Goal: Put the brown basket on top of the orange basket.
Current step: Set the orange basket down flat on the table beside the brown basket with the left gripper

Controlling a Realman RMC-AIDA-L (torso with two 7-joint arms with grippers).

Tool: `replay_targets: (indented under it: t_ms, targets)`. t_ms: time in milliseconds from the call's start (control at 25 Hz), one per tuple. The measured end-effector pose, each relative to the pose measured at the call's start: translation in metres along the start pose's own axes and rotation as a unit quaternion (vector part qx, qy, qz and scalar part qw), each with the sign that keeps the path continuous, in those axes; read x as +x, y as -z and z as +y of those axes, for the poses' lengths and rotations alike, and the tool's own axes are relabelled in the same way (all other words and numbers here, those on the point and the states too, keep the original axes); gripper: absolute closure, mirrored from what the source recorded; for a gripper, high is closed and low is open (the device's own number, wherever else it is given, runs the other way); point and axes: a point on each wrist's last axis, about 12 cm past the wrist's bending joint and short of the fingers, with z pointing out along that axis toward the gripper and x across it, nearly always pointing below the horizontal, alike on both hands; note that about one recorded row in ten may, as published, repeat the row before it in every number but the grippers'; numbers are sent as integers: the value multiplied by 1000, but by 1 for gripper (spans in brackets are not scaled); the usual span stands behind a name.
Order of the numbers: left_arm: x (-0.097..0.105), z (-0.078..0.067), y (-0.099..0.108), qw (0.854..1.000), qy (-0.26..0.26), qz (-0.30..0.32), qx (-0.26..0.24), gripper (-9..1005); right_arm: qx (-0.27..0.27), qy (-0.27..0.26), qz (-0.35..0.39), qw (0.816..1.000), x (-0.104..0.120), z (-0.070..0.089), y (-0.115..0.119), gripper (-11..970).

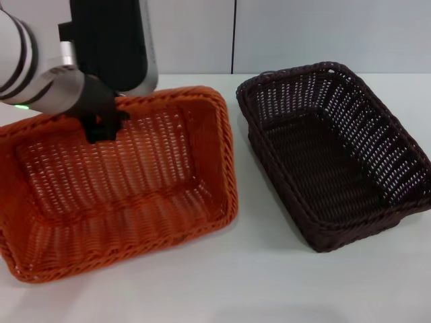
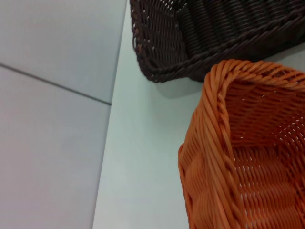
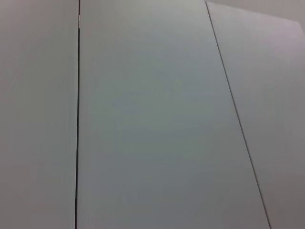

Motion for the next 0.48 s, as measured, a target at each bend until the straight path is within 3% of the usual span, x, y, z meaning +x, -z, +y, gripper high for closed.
replay_targets:
  t_ms: [480]
  targets:
    - [-9, 0, -15, 1000, -17, -5, 10, 855, -1, 1, -1, 1000, 0, 0, 1, 197]
